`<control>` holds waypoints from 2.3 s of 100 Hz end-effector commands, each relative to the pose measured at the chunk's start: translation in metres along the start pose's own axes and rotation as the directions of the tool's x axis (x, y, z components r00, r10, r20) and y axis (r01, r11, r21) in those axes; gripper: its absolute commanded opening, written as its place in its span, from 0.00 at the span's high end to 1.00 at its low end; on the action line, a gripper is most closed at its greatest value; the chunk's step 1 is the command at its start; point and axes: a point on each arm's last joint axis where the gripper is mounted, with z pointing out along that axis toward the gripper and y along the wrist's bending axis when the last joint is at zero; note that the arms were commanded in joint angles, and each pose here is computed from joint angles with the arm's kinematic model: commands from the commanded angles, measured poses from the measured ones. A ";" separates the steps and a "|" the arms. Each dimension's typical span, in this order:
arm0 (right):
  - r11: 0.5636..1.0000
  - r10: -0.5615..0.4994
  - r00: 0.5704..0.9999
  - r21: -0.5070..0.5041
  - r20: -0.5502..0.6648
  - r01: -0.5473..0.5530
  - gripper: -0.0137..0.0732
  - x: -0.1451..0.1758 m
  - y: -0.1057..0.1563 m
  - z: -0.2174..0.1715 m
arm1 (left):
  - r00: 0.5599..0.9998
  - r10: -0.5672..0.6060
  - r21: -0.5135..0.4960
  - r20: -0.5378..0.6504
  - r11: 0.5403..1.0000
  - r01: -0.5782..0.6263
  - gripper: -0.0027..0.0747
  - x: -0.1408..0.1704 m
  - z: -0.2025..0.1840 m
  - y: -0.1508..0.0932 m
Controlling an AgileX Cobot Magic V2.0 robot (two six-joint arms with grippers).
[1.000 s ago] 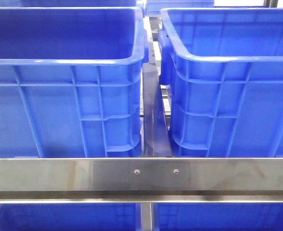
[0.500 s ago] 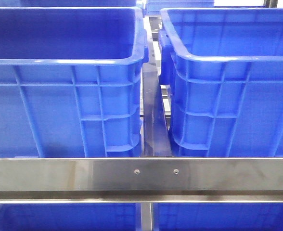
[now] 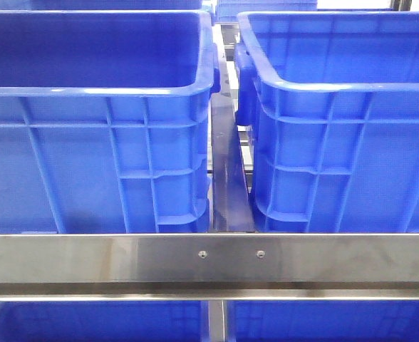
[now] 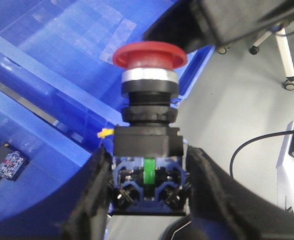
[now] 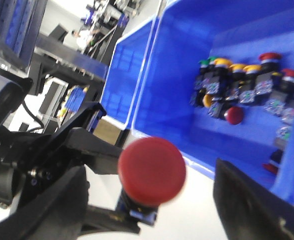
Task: Pick red and yellow buttons and place in box
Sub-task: 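Bring the red button to the right gripper and grasp its cap, then carry the red button with the right gripper over the empty bin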
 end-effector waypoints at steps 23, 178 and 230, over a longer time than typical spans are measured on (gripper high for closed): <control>0.995 -0.015 1.000 -0.101 -0.012 0.014 0.39 -0.011 0.019 0.014 | 0.994 0.008 -0.002 0.112 1.000 -0.008 0.99 -0.014 -0.017 -0.008; 0.991 -0.095 0.981 0.108 0.170 0.078 0.68 -0.045 -0.016 -0.021 | 0.903 -0.190 -0.371 0.386 0.864 0.340 0.32 0.044 -0.088 0.054; 0.963 -0.211 0.947 0.220 0.241 0.158 0.68 -0.055 -0.023 -0.025 | 0.840 -0.137 -0.543 0.525 0.706 0.455 0.32 0.142 -0.117 0.024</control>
